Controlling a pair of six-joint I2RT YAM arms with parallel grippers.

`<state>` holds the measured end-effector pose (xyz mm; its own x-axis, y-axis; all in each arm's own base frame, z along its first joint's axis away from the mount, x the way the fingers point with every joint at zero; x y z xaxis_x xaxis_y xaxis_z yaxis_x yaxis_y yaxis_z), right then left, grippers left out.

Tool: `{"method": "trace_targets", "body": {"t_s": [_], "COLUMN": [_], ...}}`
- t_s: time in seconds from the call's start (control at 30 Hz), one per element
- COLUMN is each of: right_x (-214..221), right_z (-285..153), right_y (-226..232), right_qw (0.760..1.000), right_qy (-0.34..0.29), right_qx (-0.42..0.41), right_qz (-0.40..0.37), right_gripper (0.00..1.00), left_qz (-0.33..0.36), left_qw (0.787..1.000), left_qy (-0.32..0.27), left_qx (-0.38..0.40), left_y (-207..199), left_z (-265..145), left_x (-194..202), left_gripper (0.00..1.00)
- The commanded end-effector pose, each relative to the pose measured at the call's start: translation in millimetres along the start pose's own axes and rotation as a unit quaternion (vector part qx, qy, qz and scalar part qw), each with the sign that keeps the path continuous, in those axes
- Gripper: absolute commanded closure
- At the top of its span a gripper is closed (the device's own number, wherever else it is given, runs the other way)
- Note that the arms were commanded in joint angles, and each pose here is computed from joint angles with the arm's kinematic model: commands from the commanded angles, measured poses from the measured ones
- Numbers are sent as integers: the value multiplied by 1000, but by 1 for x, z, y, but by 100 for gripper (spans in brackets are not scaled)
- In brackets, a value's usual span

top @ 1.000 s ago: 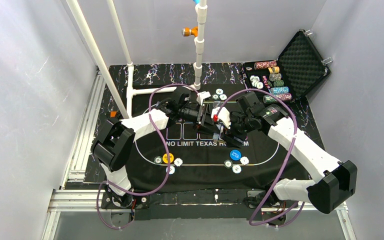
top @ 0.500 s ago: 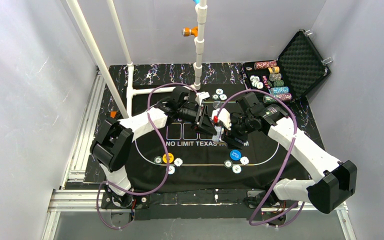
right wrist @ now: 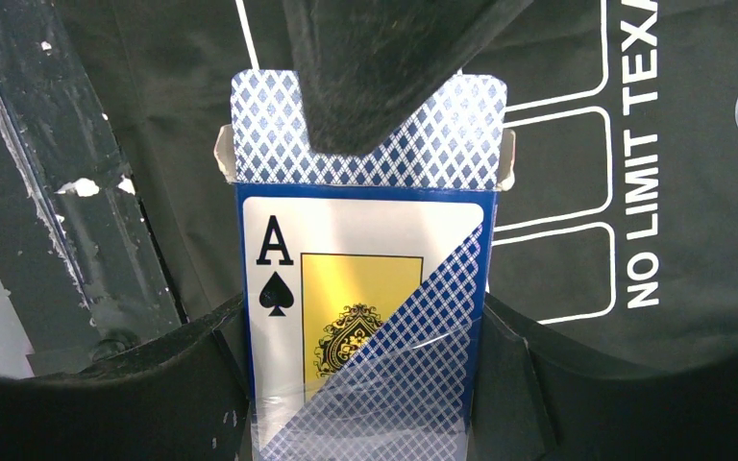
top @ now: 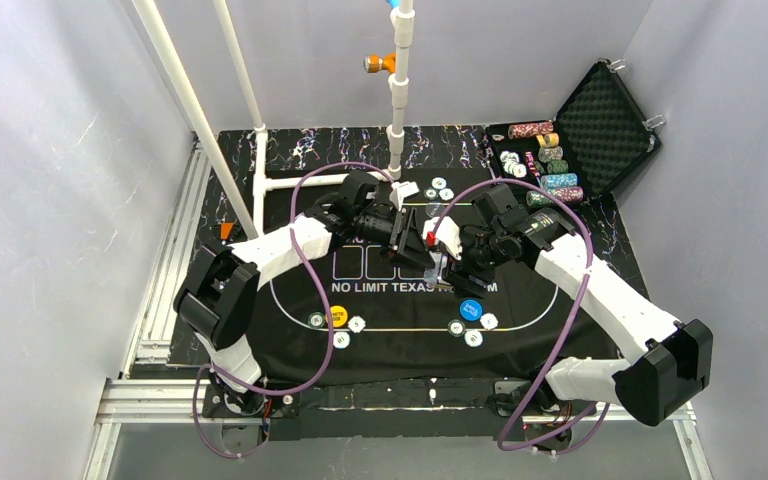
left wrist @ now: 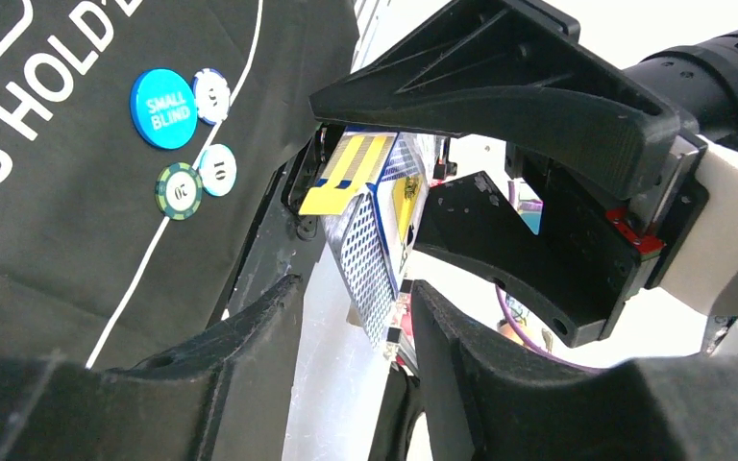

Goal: Distribute texas hold em gaming equipment

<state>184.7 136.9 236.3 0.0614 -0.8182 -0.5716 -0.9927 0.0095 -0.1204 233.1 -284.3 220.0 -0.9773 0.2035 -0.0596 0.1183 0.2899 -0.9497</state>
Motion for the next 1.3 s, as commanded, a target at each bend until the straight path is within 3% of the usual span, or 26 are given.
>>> {"method": "trace_targets", "body": {"t_s": [0.0, 0.3, 1.0, 1.27], "right_x": [-18, -20, -16, -13], "right_z": [-7, -13, -16, -14], "right_y": [-6, -4, 0, -1], "right_qw": [998, 998, 998, 998], "right_qy": [-51, -57, -50, -44], "right_qx": [13, 20, 30, 32], "right_qz": [-25, -28, -32, -30], "right_gripper": [99, 99, 99, 99], "left_qz": [20, 16, -9, 0], "left_qw": [1000, 1000, 1000, 1000], "left_qy": [6, 11, -11, -22], "left_qx": [3, -13, -1, 12], "left_y": [-11, -7, -3, -5], "left_z": [3, -4, -21, -29], "left_x": [5, 11, 5, 3], "left_gripper": [57, 71, 78, 87]}}
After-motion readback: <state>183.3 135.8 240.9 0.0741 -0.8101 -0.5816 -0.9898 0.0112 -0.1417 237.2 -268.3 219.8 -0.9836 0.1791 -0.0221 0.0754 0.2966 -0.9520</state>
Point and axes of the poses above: each gripper's point midway between its finger pads, its own z axis out along the fingers, its own y axis along the line the jaws close on, x = y × z, the point moved 9 cm from there along -z, back along the fingers, and after that the axes turned 10 degrees about -z, right-handed, at the moved point
